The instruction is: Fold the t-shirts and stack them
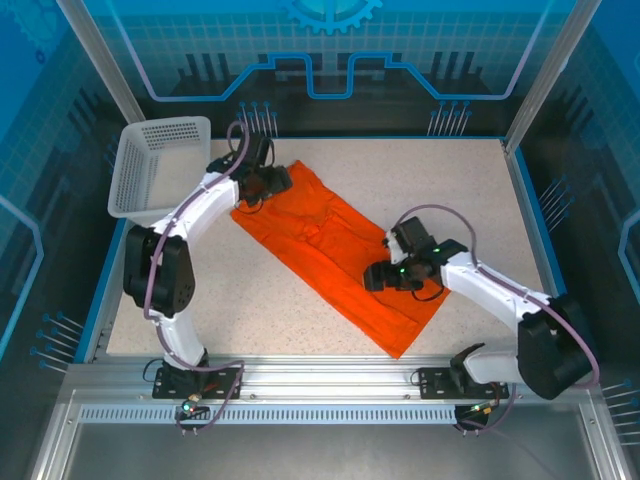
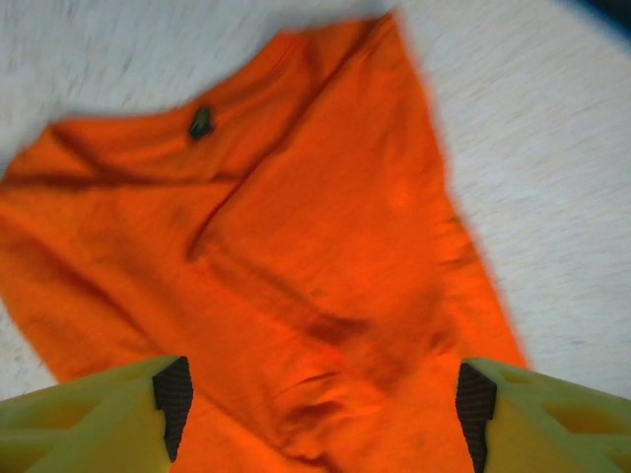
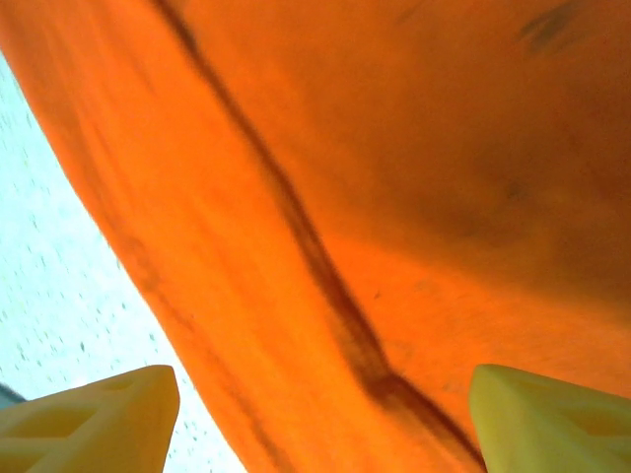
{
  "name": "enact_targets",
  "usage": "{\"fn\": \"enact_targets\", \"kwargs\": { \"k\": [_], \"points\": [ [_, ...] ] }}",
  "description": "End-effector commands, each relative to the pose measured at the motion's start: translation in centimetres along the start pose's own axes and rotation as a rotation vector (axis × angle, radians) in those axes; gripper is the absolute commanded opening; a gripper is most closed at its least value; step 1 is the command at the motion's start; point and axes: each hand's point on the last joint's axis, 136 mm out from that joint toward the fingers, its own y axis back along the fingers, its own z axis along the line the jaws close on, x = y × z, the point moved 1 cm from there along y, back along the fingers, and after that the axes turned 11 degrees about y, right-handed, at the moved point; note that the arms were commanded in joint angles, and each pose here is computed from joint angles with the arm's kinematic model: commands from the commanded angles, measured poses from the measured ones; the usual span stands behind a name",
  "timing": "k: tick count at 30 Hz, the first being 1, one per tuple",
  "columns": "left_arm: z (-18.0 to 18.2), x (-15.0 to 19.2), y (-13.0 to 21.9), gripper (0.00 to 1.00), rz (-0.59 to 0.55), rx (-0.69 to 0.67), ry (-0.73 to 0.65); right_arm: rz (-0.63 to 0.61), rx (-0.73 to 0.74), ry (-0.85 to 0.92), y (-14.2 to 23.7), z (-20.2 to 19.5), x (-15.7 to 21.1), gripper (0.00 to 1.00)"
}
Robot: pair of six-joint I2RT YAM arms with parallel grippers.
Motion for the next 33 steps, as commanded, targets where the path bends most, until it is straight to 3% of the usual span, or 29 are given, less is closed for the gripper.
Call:
{"fn": "enact_targets", "kwargs": {
  "k": [1, 8, 11, 17, 23, 27, 33],
  "points": [
    [2.9, 2.1, -4.1, 0.73, 0.068, -0.106, 0.020, 0.112, -0.016, 0.080, -1.4, 1.8, 2.4, 0.78],
    [3.7, 2.9, -10.2, 0.69, 0.156, -0.211, -0.023, 0.187, 0.054, 0.121, -4.8, 4.1, 3.9, 0.75],
    [3.2, 3.2, -12.0, 0.68, 0.203, -0.215, -0.048, 0.216, 0.099, 0.054, -6.3, 3.6, 4.5, 0.75],
    [2.0, 3.2, -14.8, 0.68, 0.264, -0.218, -0.103, 0.257, 0.056, -0.044, -9.1, 5.5, 5.3, 0.75],
    [-1.2, 2.9, -17.2, 0.69, 0.298, -0.120, -0.135, 0.253, 0.010, -0.166, -11.6, 9.0, 5.0, 0.75],
    [-5.3, 2.9, -18.1, 0.70, 0.313, 0.036, -0.161, 0.243, -0.022, -0.232, -13.2, 11.9, 3.2, 0.75],
    [-9.1, 2.4, -18.7, 0.71, 0.296, 0.163, -0.199, 0.257, -0.002, -0.289, -15.2, 14.3, 1.6, 0.75]
  ]
}}
